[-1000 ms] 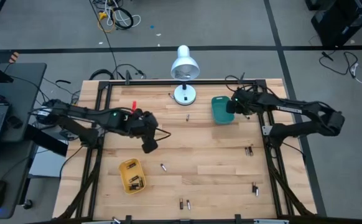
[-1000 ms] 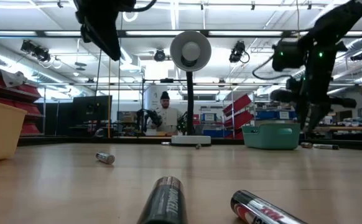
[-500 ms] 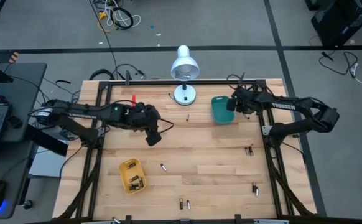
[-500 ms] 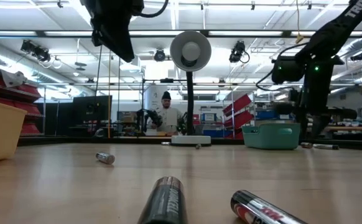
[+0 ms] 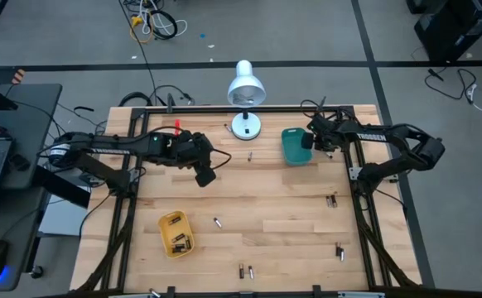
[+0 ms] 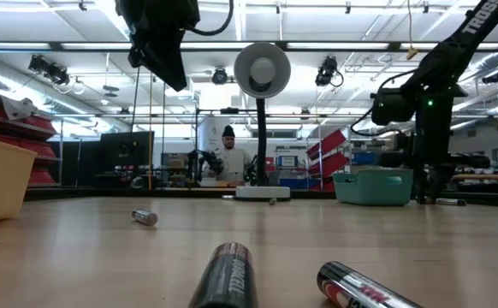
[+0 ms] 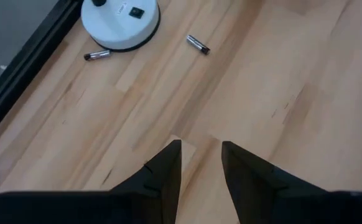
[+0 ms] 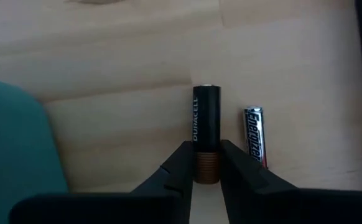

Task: Sort batteries
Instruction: Put the golden battery into the yellow bin

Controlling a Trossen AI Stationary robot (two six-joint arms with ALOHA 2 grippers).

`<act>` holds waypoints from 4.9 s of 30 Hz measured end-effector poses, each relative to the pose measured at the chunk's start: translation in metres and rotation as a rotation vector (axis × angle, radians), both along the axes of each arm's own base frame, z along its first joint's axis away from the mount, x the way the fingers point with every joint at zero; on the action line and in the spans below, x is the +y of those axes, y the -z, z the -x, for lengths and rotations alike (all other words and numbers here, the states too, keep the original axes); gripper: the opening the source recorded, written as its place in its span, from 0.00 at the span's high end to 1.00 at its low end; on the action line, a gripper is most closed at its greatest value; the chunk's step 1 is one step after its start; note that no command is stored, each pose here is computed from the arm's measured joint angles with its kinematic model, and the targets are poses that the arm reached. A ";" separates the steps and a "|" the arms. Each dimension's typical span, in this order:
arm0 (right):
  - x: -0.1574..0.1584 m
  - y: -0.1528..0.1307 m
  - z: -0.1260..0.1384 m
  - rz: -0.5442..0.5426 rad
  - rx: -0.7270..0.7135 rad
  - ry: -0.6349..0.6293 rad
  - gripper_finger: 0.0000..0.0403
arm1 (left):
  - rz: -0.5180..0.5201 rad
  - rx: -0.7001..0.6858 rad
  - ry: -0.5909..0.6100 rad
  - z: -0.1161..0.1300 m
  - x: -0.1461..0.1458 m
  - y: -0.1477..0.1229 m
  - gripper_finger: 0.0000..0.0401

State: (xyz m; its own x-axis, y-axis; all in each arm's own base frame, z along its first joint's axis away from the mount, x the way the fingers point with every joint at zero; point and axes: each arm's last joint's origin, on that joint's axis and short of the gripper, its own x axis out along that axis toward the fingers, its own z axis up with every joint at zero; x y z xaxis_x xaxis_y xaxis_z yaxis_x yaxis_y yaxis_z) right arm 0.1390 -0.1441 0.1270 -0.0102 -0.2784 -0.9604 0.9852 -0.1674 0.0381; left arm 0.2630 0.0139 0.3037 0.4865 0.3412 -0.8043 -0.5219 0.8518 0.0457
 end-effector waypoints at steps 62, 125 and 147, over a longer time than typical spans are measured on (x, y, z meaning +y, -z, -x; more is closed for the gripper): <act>0.152 -0.150 -0.056 0.682 -1.092 -0.909 0.91 | 0.349 -1.001 0.203 -0.124 0.005 -0.003 0.55; 0.140 -0.115 -0.084 0.516 -0.950 -0.917 0.48 | -0.356 -0.728 0.419 -0.131 0.015 -0.060 0.83; 0.138 -0.095 -0.076 0.452 -0.718 -1.004 0.54 | -0.308 -0.607 0.329 -0.094 0.011 -0.098 0.83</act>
